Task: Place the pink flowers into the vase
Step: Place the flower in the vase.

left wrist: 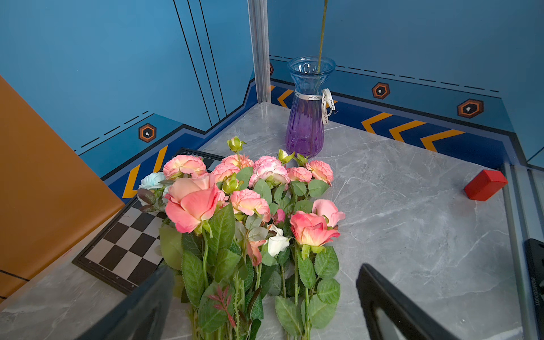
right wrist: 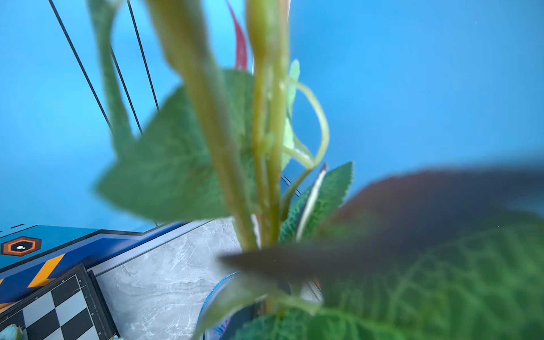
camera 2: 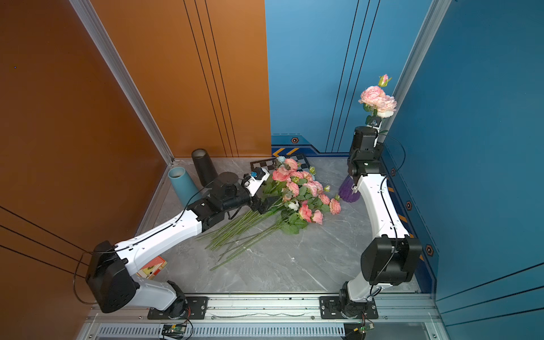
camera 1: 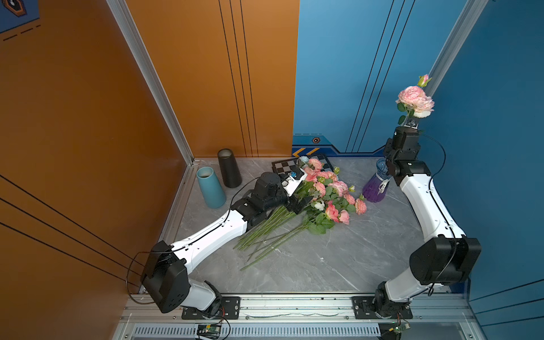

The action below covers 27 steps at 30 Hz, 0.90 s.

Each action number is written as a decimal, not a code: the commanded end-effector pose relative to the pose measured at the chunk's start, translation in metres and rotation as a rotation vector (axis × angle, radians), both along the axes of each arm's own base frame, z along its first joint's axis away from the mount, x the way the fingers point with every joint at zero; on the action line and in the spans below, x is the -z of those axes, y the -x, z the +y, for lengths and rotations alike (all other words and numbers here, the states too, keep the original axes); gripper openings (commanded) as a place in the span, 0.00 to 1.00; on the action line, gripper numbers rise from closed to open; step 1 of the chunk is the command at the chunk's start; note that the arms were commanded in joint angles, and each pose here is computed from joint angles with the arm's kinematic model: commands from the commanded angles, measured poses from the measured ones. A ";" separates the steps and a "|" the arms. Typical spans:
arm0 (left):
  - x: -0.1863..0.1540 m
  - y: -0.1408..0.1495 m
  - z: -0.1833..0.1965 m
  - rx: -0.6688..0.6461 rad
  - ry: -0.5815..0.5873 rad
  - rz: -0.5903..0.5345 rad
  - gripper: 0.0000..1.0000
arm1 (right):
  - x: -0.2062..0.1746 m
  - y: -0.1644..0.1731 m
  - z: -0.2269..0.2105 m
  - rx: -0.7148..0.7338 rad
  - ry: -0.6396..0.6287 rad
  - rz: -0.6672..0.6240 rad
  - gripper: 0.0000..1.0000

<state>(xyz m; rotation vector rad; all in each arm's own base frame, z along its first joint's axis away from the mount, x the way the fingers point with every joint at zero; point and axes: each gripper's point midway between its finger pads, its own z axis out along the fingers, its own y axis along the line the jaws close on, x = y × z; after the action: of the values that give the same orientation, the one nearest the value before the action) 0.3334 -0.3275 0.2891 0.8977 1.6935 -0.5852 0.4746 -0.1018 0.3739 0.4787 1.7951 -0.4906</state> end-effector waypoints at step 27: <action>-0.019 0.010 0.001 0.003 0.058 -0.027 0.98 | 0.019 0.004 0.002 -0.006 0.017 0.066 0.14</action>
<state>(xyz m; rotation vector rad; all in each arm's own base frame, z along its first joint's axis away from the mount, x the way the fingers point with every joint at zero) 0.3298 -0.3269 0.3014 0.8722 1.6656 -0.6049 0.4770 -0.1018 0.3742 0.4762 1.7745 -0.4873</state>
